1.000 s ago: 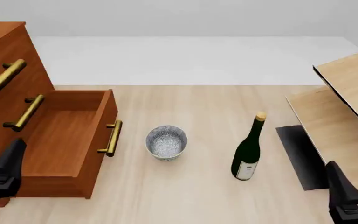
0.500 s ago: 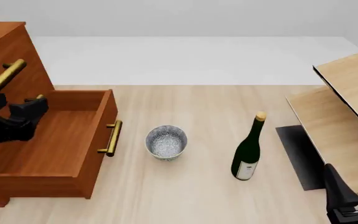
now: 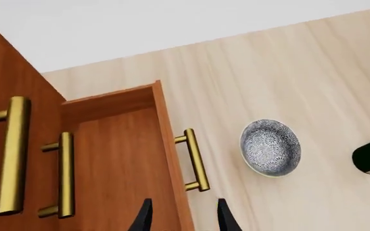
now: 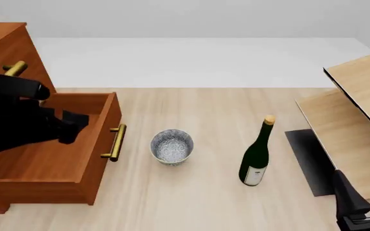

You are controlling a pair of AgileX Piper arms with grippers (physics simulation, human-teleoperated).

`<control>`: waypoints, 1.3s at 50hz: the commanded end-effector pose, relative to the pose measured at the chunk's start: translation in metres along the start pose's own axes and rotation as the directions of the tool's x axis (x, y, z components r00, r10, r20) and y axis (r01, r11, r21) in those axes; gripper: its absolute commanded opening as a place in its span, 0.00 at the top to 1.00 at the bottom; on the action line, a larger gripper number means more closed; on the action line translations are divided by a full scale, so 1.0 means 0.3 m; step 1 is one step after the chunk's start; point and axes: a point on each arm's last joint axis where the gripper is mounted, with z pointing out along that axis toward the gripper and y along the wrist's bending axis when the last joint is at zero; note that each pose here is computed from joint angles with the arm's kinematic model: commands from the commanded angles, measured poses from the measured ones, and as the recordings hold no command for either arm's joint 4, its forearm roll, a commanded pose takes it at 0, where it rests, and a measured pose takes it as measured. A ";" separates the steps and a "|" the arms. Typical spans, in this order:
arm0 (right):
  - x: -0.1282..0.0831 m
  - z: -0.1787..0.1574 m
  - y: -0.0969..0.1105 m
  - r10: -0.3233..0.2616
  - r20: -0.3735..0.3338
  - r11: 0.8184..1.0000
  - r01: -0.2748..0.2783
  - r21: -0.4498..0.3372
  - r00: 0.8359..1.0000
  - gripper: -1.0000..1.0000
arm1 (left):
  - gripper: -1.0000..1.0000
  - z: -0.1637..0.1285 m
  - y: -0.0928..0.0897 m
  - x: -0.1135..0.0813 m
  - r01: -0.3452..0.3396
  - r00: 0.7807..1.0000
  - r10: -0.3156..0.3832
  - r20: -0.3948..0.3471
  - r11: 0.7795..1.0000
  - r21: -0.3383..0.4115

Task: Put the wine bottle in the bottom drawer of the cabinet.

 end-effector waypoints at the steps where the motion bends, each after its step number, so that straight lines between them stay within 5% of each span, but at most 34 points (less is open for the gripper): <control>1: 0.002 0.000 0.001 -0.001 -0.007 1.000 0.001 -0.003 1.000 0.00 | 0.00 0.067 -0.021 0.011 -0.020 0.998 0.021 -0.062 0.999 0.025; 36: 0.008 0.000 -0.001 0.000 -0.028 1.000 0.000 0.004 1.000 0.00 | 0.00 0.254 -0.012 0.167 0.012 0.989 -0.011 -0.147 1.000 0.010; 65: 0.009 0.000 -0.001 -0.003 -0.031 1.000 0.004 0.006 1.000 0.00 | 0.00 0.282 -0.029 0.257 0.022 0.983 -0.017 -0.184 1.000 0.022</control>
